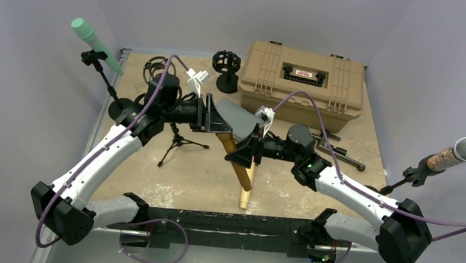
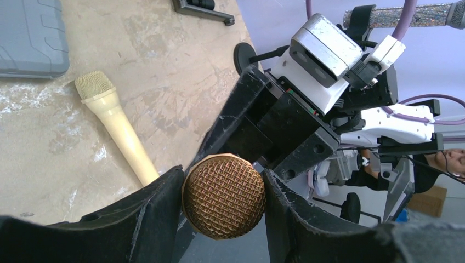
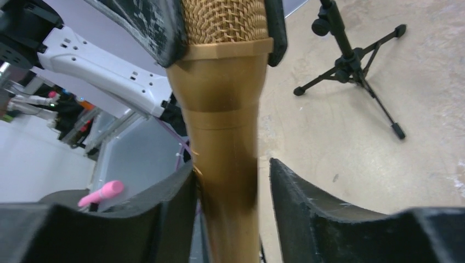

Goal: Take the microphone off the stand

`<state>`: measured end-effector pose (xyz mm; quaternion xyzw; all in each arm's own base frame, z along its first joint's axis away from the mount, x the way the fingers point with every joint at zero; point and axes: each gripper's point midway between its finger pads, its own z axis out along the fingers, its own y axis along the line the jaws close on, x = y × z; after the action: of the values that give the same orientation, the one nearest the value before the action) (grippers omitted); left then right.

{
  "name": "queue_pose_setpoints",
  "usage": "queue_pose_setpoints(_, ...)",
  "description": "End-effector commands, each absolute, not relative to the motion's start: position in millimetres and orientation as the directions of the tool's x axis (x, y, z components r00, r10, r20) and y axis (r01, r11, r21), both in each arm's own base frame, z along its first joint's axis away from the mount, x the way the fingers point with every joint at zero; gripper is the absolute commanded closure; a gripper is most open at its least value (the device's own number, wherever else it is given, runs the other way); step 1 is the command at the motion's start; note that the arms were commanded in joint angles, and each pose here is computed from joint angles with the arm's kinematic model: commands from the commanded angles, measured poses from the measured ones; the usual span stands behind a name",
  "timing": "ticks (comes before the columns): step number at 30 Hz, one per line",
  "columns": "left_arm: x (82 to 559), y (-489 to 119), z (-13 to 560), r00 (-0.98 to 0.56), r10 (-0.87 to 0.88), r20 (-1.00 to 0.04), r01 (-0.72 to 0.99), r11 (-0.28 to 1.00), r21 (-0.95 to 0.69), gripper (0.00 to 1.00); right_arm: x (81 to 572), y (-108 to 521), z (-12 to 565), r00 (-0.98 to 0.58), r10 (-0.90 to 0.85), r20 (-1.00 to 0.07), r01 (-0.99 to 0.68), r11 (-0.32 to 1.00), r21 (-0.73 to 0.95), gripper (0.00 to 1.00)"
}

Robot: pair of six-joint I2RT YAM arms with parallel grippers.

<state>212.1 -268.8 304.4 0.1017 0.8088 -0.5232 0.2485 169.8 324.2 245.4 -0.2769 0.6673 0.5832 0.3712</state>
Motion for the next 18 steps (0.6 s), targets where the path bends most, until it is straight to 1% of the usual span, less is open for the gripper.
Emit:
queue_pose_setpoints(1,215,-275,317,-0.842,-0.104,-0.529,0.447,0.414,-0.793,1.0,168,327,266,-0.54,0.103,-0.835,-0.826,0.126,0.549,0.63)
queue_pose_setpoints(2,215,-275,317,-0.838,-0.101,-0.537,0.452,0.423,-0.785,1.0,167,326,267,-0.537,0.107,-0.837,-0.828,0.123,0.547,0.72)
queue_pose_setpoints(4,218,-271,315,-0.831,-0.104,-0.546,0.448,0.457,-0.768,1.0,171,324,264,-0.534,0.121,-0.837,-0.823,0.15,0.548,0.85)
queue_pose_setpoints(5,219,-269,314,-0.83,-0.106,-0.547,0.441,0.476,-0.761,0.95,174,324,262,-0.537,0.123,-0.835,-0.817,0.172,0.55,0.9)
queue_pose_setpoints(6,219,-267,313,-0.83,-0.105,-0.548,0.438,0.488,-0.755,0.86,178,323,259,-0.544,0.119,-0.83,-0.807,0.195,0.557,0.94)
queue_pose_setpoints(8,217,-264,316,-0.819,-0.11,-0.563,0.448,0.49,-0.748,0.63,178,323,253,-0.556,0.107,-0.824,-0.797,0.21,0.566,1.0)
queue_pose_setpoints(9,216,-263,317,-0.813,-0.113,-0.572,0.453,0.495,-0.742,0.52,178,322,250,-0.557,0.108,-0.823,-0.796,0.213,0.566,1.0)
queue_pose_setpoints(10,216,-261,318,-0.805,-0.118,-0.582,0.458,0.501,-0.734,0.43,178,321,248,-0.557,0.113,-0.823,-0.794,0.217,0.568,1.0)
queue_pose_setpoints(12,215,-255,322,-0.789,-0.127,-0.602,0.465,0.517,-0.718,0.3,180,320,242,-0.57,0.113,-0.814,-0.781,0.235,0.579,1.0)
queue_pose_setpoints(15,213,-244,329,-0.751,-0.131,-0.648,0.484,0.559,-0.673,0.18,182,317,240,-0.575,0.116,-0.81,-0.769,0.262,0.583,1.0)
queue_pose_setpoints(17,217,-230,333,-0.705,-0.159,-0.691,0.473,0.621,-0.625,0.15,185,314,235,-0.589,0.128,-0.798,-0.745,0.297,0.597,1.0)
queue_pose_setpoints(18,219,-222,336,-0.678,-0.183,-0.712,0.462,0.647,-0.607,0.14,193,310,232,-0.599,0.145,-0.788,-0.716,0.345,0.608,1.0)
